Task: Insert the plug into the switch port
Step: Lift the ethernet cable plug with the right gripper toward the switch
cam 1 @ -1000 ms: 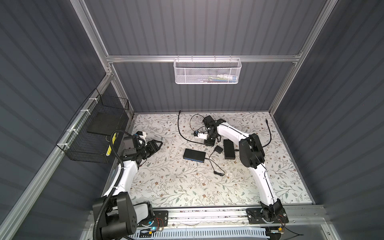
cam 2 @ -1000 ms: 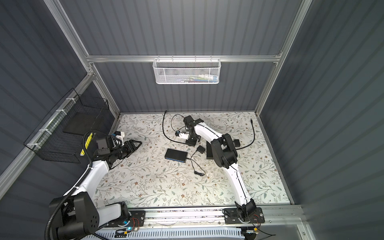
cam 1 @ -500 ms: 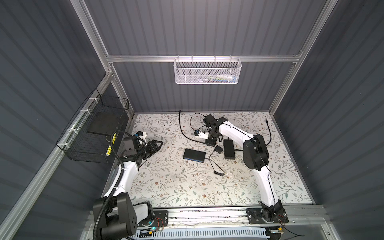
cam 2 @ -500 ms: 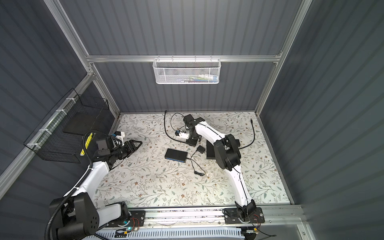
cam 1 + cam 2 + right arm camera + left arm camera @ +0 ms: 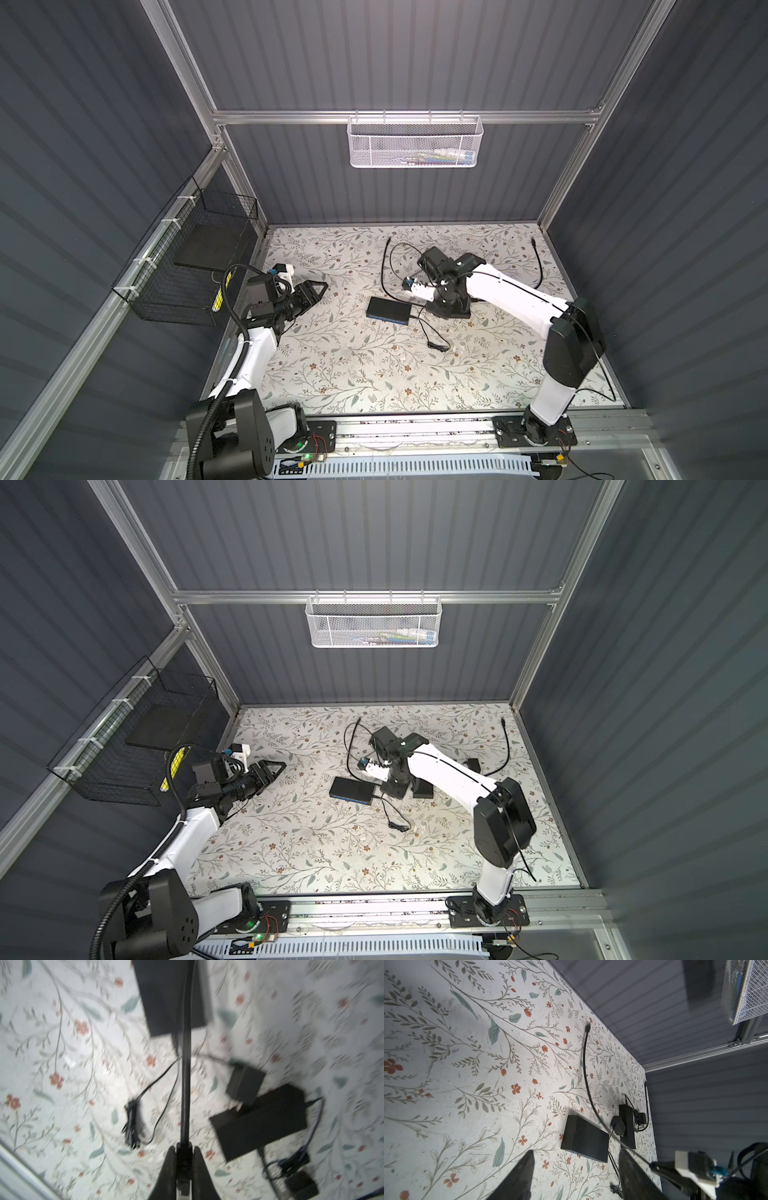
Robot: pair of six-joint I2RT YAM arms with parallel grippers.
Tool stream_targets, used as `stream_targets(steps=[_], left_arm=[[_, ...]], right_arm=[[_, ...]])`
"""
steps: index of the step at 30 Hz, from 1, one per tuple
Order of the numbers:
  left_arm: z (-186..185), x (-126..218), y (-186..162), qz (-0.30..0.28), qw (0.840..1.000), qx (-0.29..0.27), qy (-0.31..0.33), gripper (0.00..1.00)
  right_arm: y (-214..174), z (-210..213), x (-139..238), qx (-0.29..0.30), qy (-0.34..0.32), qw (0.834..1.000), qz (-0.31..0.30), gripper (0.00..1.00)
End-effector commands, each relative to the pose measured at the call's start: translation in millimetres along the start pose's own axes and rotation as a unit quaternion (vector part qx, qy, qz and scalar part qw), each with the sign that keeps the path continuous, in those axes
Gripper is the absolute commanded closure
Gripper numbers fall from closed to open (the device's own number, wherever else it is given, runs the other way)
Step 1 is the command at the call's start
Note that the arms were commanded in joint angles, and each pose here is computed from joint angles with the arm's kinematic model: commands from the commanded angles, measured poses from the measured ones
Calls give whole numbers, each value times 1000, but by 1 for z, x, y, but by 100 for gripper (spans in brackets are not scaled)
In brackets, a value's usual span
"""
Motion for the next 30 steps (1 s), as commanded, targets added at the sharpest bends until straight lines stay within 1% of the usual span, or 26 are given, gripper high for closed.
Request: stream_targets(steps=[1, 3, 4, 6, 7, 9, 13, 15, 17, 20, 22, 24, 26, 30], left_arm=[[-10, 4, 3, -6, 1000, 4, -21, 35], [-15, 4, 5, -9, 1000, 1, -25, 35], [-16, 4, 6, -10, 1000, 0, -26, 35], [-18, 4, 8, -11, 1000, -2, -28, 35], [-18, 3, 8, -10, 1000, 0, -29, 35], [-20, 3, 7, -6, 999, 0, -32, 35], [-18, 5, 5, -3, 1000, -6, -25, 35], [-19, 7, 4, -4, 1000, -8, -21, 35], [-18, 8, 3, -5, 1000, -9, -19, 35], [-18, 8, 4, -3, 1000, -6, -17, 35], [-18, 7, 5, -2, 1000, -6, -17, 35], [-17, 6, 5, 1, 1000, -6, -15, 35], [-18, 5, 6, 3, 1000, -5, -16, 35], [-13, 2, 5, 8, 1000, 1, -12, 35]], right_arm=[[-47, 33, -1, -68, 20, 996, 56, 94], [-68, 51, -4, -88, 38, 992, 88, 83], [-77, 55, -6, -97, 36, 989, 107, 79], [-88, 47, -11, -101, -1, 987, 127, 72], [-91, 36, -12, -104, -27, 984, 141, 69], [-86, 19, -12, -118, -40, 982, 142, 67], [-49, -27, -12, -134, -78, 985, 82, 64], [-24, -58, -8, -164, -105, 980, 48, 63], [1, -88, -5, -214, -124, 969, 12, 63], [34, -117, -6, -300, -117, 946, -37, 63], [54, -122, -15, -342, -83, 934, -68, 63], [65, -124, -28, -369, -65, 924, -82, 63], [68, -127, -43, -396, -59, 913, -79, 62], [77, -125, -72, -428, -31, 899, -84, 61]])
Point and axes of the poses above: each gripper's point midway between its finger pads, its own x axis back along the fingers, its own z axis along the line the jaws close on, y = z × x, the point moved 1 cm from there along x, back along the fingers, and after that the axes turned 15 degrees about x, right-handed, at the moved point
